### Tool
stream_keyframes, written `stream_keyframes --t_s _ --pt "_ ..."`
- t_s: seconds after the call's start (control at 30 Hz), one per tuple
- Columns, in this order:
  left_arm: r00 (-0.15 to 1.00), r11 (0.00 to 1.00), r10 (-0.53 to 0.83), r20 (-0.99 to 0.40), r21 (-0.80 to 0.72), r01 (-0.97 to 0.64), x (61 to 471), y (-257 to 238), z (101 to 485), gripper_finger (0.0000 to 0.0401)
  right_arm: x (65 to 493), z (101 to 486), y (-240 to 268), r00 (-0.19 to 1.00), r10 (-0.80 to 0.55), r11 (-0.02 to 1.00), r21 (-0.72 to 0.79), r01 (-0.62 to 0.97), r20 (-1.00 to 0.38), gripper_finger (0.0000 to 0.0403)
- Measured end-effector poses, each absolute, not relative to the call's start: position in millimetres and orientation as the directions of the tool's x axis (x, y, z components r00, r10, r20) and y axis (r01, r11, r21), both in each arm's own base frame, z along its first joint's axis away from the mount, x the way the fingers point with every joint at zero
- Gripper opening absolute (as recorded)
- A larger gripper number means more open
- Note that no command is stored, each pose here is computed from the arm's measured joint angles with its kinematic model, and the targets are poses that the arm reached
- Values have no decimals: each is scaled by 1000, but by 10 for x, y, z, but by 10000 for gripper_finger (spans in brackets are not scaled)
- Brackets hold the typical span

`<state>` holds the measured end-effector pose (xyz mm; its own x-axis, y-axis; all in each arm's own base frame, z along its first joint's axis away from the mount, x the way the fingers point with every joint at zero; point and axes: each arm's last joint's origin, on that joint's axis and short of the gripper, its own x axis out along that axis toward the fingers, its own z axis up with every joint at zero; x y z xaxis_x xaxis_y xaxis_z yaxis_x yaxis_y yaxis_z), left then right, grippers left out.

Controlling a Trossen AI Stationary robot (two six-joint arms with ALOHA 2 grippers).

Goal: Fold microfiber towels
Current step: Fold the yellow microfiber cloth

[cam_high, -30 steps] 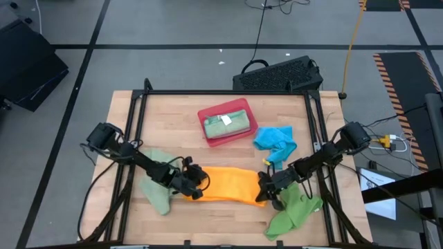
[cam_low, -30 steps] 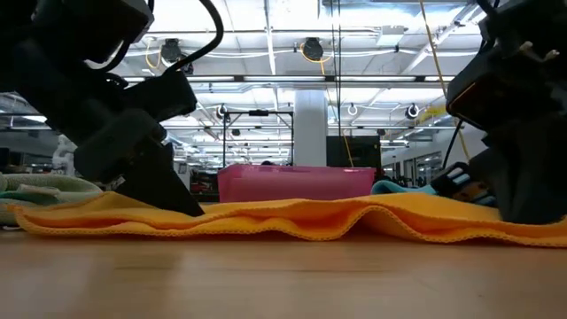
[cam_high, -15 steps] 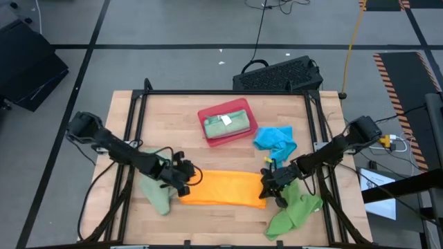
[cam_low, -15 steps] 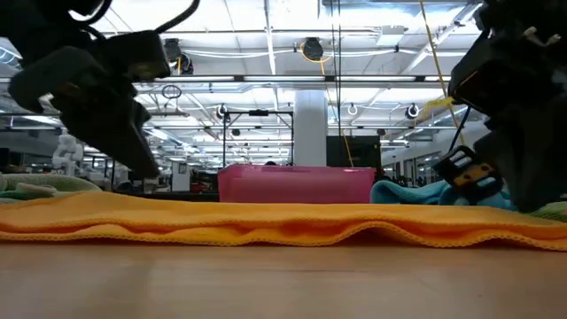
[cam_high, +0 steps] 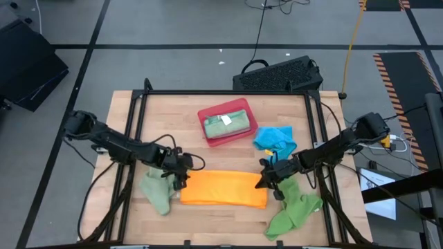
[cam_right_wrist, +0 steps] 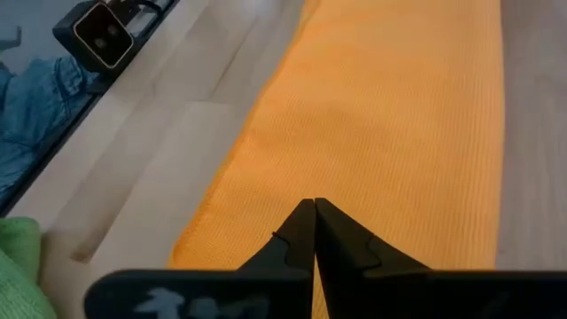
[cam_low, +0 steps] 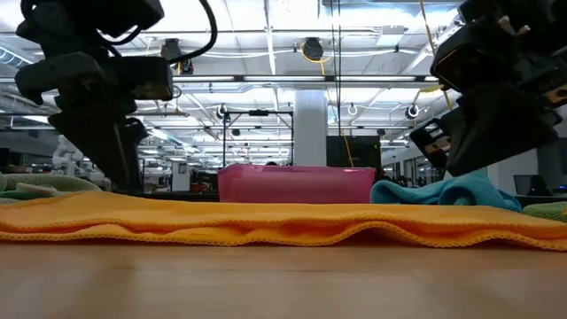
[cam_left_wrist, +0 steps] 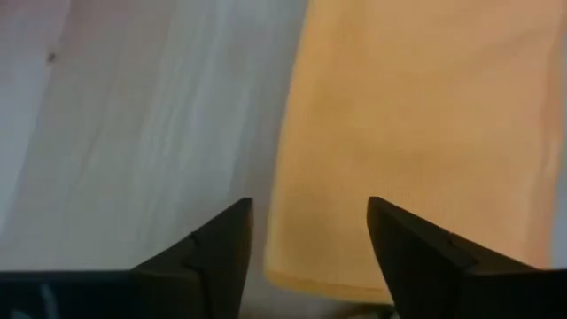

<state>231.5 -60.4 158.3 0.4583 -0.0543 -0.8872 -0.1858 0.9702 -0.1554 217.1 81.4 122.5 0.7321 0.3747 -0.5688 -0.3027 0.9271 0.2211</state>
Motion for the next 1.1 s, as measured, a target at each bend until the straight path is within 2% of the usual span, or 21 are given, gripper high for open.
stream_keyframes --t_s 0.13,0.27,0.57,0.8,0.93,1.1 --pt "449 968 -67 -891 -168 -189 2317 -516 1524 229 2184 1245 818 746 377 926 202 -319 -549 0" --pt "470 966 -119 -875 -212 -149 2322 -489 1478 203 2218 1299 826 785 375 926 154 -346 -493 0" --pt "455 962 -116 -883 -214 -171 2303 -448 1269 112 2302 1450 799 912 232 972 32 -235 -338 0" --pt "460 978 -112 -881 -180 -107 2307 -494 1282 9 2521 1587 673 956 106 991 110 -78 -275 0" --pt "516 989 -92 -852 -139 -53 2387 -516 1471 9 2800 1600 553 958 46 984 180 6 -284 8" --pt "515 996 -70 -855 -87 -10 2510 -589 1740 6 3258 1557 513 941 46 983 184 18 -336 65"
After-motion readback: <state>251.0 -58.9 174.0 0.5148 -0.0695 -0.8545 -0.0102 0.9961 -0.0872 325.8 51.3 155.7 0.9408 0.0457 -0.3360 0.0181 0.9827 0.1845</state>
